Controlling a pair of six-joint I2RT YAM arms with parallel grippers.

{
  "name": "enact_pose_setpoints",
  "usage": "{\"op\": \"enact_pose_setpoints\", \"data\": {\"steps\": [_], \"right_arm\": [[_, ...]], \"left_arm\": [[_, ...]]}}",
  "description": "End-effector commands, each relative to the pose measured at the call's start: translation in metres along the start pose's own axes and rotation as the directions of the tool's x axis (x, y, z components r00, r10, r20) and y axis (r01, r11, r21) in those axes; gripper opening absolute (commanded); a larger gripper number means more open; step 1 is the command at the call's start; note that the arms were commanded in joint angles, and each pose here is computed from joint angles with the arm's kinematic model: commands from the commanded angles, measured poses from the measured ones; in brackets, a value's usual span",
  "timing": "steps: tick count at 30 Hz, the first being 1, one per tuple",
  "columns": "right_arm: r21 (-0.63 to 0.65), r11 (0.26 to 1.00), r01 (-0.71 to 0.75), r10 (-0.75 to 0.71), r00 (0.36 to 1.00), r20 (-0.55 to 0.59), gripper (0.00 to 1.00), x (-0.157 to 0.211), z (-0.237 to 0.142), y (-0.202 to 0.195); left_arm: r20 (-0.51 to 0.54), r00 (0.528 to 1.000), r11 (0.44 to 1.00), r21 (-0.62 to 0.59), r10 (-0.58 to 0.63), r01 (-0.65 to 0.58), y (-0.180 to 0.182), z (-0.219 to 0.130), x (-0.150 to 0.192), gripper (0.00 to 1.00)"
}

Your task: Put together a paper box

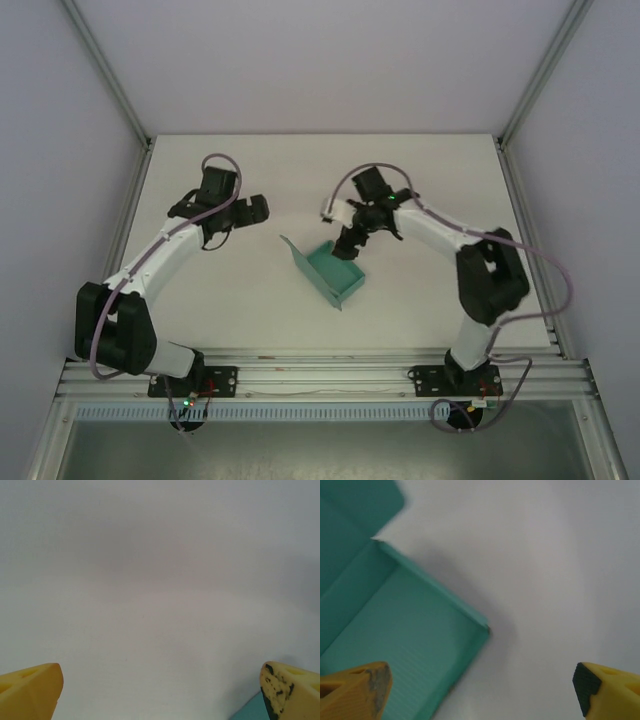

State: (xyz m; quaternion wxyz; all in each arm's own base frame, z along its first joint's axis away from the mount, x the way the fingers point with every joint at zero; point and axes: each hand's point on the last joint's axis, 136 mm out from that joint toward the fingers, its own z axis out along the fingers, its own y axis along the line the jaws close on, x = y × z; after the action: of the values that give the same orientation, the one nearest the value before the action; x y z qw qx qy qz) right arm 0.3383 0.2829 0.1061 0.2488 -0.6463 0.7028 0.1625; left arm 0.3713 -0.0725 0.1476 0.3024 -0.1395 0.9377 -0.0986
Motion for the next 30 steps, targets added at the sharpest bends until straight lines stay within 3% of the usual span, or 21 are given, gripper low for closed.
{"op": "enact_pose_setpoints", "data": {"steps": [1, 7, 10, 13, 14, 17, 19, 24, 27, 30], "right_arm": [[-0.256, 0.922, 0.290, -0.284, 0.957, 0.058, 0.93, -0.014, 0.001, 0.034], [-0.369, 0.859, 0.354, -0.385, 0.923, -0.010, 0.90, -0.003, 0.040, 0.030], [-0.475, 0.818, 0.324, -0.383, 0.923, -0.030, 0.83, -0.001, 0.045, 0.040], [-0.461, 0.839, 0.287, -0.335, 0.942, -0.023, 0.74, -0.006, 0.061, 0.034], [-0.434, 0.856, 0.280, -0.326, 0.945, -0.032, 0.69, -0.006, 0.069, 0.029], [-0.370, 0.893, 0.257, -0.297, 0.953, -0.053, 0.38, -0.007, 0.082, 0.017], [-0.333, 0.915, 0.227, -0.264, 0.962, -0.067, 0.27, -0.008, 0.082, 0.012], [-0.154, 0.972, 0.178, -0.193, 0.977, -0.091, 0.18, -0.009, 0.075, -0.006], [0.046, 0.997, 0.058, -0.054, 0.995, -0.085, 0.12, -0.009, 0.069, -0.029], [0.247, 0.957, -0.155, 0.172, 0.984, -0.049, 0.12, -0.001, 0.057, -0.048]], "left_arm": [[0.017, 0.999, 0.997, 0.064, -0.049, 0.047, -0.007, -0.003, 0.002, 1.00], [0.007, 0.999, 0.999, 0.037, -0.033, 0.033, 0.003, 0.000, 0.012, 1.00], [0.013, 1.000, 1.000, 0.019, -0.023, 0.023, 0.007, -0.002, 0.010, 1.00], [0.025, 1.000, 1.000, 0.026, -0.017, 0.016, 0.005, -0.005, 0.006, 1.00], [0.025, 1.000, 1.000, 0.022, -0.017, 0.016, 0.005, -0.005, 0.006, 1.00], [0.039, 0.999, 1.000, 0.011, -0.012, 0.012, 0.007, -0.010, 0.003, 1.00], [0.057, 0.998, 1.000, 0.003, -0.009, 0.009, 0.009, -0.016, 0.000, 1.00], [0.133, 0.991, 0.999, -0.036, -0.014, 0.019, 0.018, -0.036, -0.009, 1.00], [0.168, 0.985, 0.999, -0.034, -0.025, 0.031, 0.019, -0.045, -0.014, 1.00], [0.197, 0.979, 0.997, -0.052, -0.046, 0.057, 0.024, -0.052, -0.016, 1.00]]}}
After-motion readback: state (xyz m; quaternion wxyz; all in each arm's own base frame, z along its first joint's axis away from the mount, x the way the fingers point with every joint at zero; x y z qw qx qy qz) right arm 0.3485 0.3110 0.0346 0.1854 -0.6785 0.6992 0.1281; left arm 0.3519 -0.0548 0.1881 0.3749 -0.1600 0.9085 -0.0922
